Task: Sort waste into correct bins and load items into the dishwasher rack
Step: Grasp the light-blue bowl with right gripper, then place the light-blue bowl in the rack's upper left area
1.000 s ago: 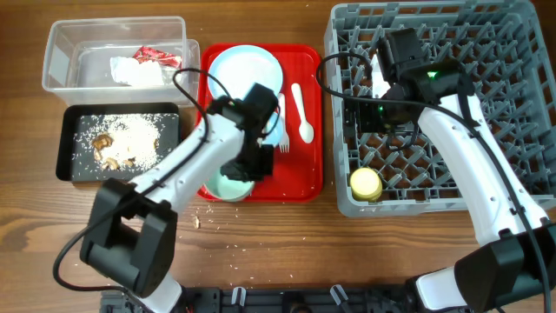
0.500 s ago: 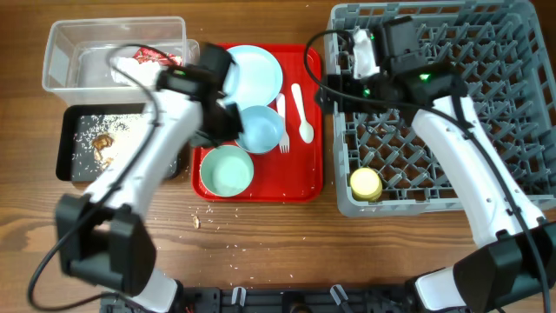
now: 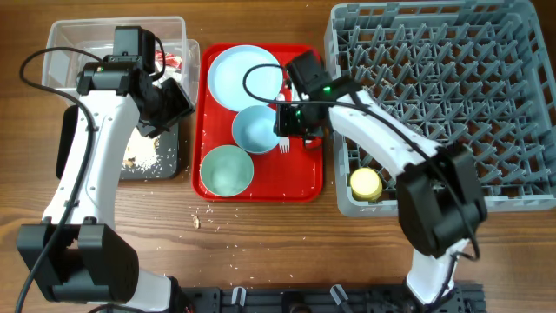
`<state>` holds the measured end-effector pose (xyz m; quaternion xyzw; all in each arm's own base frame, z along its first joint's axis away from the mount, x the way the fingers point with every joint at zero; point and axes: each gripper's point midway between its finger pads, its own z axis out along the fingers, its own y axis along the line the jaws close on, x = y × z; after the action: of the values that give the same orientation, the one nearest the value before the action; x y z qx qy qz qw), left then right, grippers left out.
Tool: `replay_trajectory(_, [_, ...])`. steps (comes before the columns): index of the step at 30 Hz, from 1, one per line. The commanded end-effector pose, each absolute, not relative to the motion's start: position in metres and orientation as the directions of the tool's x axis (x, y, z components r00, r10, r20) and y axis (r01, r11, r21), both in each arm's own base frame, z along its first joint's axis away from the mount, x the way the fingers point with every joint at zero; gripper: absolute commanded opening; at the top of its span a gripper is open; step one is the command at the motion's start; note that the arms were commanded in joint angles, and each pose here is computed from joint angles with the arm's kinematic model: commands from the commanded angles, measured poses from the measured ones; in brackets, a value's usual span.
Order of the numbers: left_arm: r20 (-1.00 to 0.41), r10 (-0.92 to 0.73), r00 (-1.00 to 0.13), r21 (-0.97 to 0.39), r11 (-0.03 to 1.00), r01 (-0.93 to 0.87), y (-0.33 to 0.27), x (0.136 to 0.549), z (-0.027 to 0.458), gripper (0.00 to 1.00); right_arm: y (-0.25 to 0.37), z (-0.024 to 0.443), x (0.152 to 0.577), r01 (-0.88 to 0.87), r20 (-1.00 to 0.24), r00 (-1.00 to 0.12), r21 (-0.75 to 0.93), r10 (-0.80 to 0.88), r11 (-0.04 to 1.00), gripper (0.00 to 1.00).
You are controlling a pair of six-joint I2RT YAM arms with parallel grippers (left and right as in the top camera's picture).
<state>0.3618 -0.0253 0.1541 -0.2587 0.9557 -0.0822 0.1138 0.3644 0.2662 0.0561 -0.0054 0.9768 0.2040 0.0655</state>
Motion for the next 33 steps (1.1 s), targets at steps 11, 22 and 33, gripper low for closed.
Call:
replay_trajectory(11, [-0.2, -0.523, -0.829, -0.205, 0.85, -0.486, -0.02, 0.365, 0.158, 1.0, 0.265, 0.04, 0.366, -0.017, -0.115, -0.993, 0.374, 0.028, 0.927, 0.04])
replay_trajectory(22, [-0.2, -0.523, -0.829, -0.205, 0.85, -0.486, -0.02, 0.365, 0.158, 1.0, 0.035, 0.274, 0.427, 0.44, -0.821, -0.533, -0.062, 0.205, 0.896, 0.04])
replay_trajectory(33, [-0.2, -0.523, -0.829, -0.205, 0.85, -0.486, -0.02, 0.365, 0.158, 1.0, 0.017, 0.274, 0.519, 0.314, -0.58, -0.64, -0.796, -0.503, 0.518, 0.04])
